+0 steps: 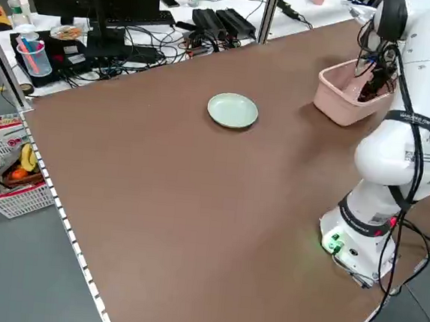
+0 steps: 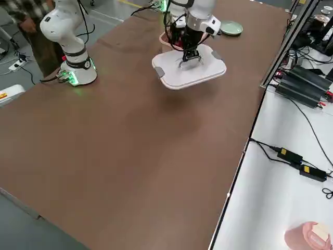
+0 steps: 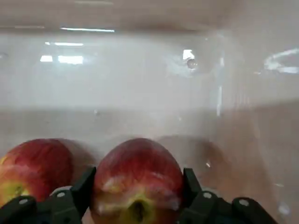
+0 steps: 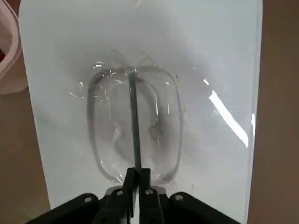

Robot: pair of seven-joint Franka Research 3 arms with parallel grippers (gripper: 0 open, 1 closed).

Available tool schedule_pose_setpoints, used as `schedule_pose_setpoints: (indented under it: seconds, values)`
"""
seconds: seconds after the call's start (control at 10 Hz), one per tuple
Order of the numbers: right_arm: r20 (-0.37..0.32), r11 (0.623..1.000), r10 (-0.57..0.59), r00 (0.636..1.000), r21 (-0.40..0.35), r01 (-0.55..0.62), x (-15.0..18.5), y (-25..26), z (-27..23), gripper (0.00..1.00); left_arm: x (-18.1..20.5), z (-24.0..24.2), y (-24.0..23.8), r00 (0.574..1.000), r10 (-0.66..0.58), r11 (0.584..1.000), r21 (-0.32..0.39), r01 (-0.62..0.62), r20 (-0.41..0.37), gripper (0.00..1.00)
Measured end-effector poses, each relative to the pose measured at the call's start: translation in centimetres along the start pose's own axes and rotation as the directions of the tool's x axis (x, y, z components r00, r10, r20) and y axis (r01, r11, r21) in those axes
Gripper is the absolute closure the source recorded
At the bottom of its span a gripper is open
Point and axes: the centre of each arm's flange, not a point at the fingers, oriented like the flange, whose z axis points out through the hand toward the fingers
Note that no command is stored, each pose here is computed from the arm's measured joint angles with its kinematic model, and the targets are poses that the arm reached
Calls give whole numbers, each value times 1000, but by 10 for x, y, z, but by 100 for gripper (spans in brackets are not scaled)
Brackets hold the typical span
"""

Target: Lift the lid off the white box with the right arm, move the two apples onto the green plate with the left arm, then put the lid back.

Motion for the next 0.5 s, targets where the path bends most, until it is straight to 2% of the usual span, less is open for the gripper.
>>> schedule_pose_setpoints:
  seconds: [0.3,0.5]
  values:
    - [0,1000,-1,1000,0,1,0,0,0,94,12,-81,-9,999,-37,999,7,38,-23,20]
    - [0,1000,-5,1000,1,5,0,0,0,94,54,-125,-44,1000,-31,999,35,31,-5,20]
